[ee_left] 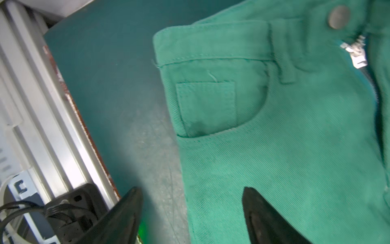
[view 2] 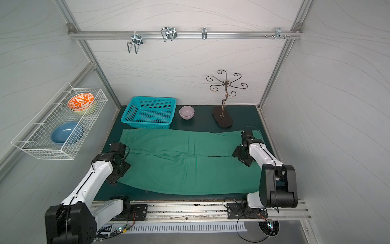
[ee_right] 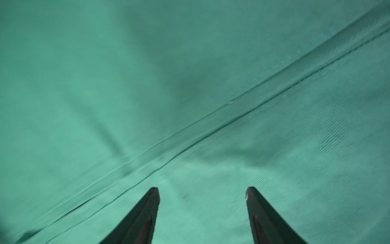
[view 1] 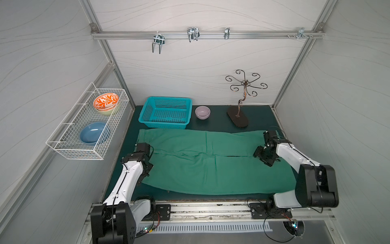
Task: Roll up the long pants
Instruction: Fold the long pant at the center of the board.
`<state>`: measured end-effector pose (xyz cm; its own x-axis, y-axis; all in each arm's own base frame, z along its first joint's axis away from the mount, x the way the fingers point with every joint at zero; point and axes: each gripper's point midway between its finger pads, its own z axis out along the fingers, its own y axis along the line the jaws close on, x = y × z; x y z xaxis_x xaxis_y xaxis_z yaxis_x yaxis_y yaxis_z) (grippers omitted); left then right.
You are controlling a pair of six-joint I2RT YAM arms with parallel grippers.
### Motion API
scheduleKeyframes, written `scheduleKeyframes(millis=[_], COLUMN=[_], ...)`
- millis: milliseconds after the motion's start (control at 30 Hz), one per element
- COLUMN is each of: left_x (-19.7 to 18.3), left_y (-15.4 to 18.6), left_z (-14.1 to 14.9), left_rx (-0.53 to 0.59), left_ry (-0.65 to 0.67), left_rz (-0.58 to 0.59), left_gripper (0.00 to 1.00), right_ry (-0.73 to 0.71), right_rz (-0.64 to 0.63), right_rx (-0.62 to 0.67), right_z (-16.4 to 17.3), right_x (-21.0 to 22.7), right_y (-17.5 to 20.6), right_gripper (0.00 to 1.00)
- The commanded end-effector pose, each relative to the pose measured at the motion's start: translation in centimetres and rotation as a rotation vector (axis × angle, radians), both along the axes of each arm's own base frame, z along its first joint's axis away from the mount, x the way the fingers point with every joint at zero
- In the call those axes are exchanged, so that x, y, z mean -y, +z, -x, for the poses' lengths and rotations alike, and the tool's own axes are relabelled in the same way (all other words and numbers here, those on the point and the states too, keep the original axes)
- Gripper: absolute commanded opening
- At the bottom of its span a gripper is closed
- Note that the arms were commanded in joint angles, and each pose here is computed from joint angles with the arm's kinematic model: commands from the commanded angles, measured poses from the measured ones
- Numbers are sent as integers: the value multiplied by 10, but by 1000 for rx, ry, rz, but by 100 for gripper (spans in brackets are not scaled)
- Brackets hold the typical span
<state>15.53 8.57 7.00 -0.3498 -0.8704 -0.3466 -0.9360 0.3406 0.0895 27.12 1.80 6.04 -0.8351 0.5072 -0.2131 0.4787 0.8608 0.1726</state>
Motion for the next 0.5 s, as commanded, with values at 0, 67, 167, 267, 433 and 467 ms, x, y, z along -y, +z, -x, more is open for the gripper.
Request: scheduleKeyframes(millis=[0, 67, 167, 267, 433, 467], left_x=[-18, -22, -23, -18, -11, -11], left_y=[-4, -13, -23, -32, -45, -46], left_z=[21, 23, 23, 17, 5, 3], left_rx=[-57, -49, -25, 8, 71, 77], left_ry=[100, 158, 218, 226, 209, 203], left_rz=[-18, 21, 75, 117, 167, 171], left_gripper=[75, 74, 69, 64, 59, 58], right_ry=[10, 13, 15, 8, -9, -14], right_rz=[-51, -57, -68, -76, -101, -105], right_rx=[17, 14, 12, 17, 30, 33], right_z=[9, 12, 16, 18, 21, 22], right_x=[-10, -12, -13, -13, -14, -13], right_y=[6, 7, 8, 10, 13, 14], right_gripper=[70, 70, 71, 71, 71, 71])
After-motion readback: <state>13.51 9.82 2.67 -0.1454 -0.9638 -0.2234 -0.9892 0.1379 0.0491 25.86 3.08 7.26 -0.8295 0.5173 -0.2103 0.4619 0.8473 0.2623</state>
